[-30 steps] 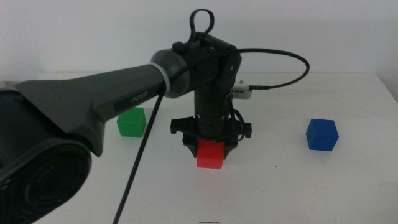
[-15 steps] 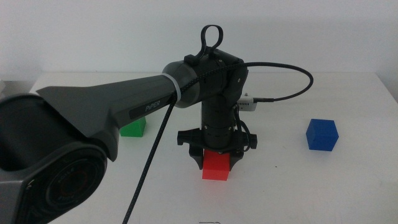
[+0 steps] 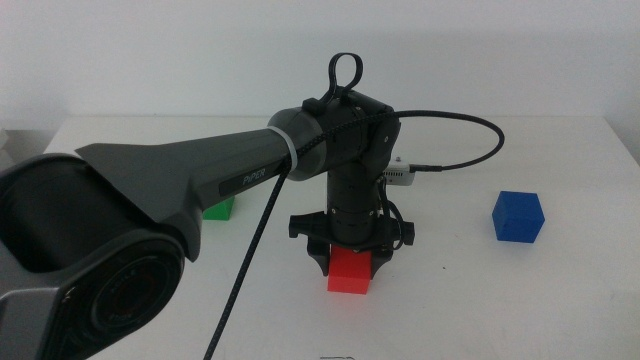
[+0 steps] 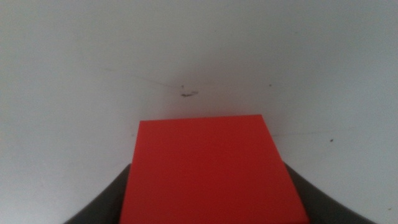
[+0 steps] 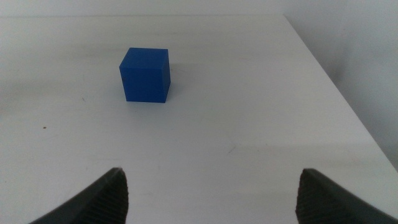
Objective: Stack red cubes first, then green, then blue cubes in a specific spot.
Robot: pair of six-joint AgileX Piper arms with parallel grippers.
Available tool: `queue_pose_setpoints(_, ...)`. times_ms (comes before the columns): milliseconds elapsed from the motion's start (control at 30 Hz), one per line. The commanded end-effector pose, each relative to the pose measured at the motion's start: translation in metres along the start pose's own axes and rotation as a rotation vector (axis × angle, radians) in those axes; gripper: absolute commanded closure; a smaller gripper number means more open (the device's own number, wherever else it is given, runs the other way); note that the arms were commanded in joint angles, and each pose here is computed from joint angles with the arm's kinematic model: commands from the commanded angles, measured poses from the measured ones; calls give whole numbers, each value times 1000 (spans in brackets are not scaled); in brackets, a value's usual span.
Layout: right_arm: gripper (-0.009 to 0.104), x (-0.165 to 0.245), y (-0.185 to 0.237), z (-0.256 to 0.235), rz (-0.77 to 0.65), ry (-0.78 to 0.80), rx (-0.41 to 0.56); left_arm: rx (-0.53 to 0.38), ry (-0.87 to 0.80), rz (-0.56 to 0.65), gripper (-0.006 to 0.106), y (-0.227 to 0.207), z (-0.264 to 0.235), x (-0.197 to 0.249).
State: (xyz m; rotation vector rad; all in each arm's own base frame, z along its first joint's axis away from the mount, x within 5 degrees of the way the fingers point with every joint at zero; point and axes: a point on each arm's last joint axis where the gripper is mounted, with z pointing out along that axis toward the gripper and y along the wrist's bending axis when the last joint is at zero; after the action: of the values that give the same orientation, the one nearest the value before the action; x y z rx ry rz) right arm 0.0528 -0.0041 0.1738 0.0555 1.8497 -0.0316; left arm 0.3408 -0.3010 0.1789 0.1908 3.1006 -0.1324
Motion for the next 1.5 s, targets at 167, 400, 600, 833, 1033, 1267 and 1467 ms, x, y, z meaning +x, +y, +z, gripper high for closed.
queue_pose_setpoints(167, 24, -9, 0, -2, -23, -85, -4, 78, -95, 7, 91, -8, -37, 0)
queue_pose_setpoints(400, 24, -9, 0, -2, -23, -85, -4, 95, -76, -3, 90, -9, -37, 1)
queue_pose_setpoints(600, 24, -9, 0, -2, -23, -85, -4, 108, -67, -10, 90, -10, -37, 2)
queue_pose_setpoints(833, 24, -9, 0, -2, -23, -85, -4, 94, -55, -11, 80, -9, -37, 3)
queue_pose_setpoints(1033, 24, -9, 0, -2, -23, -85, -4, 84, -62, -7, 32, -8, -37, 2)
queue_pose_setpoints(1267, 24, -9, 0, -2, -23, -85, -4, 85, -62, -3, 7, -8, -37, 2)
queue_pose_setpoints(1467, 24, -9, 0, -2, -23, -85, -4, 115, -93, -8, 7, -2, -72, 6)
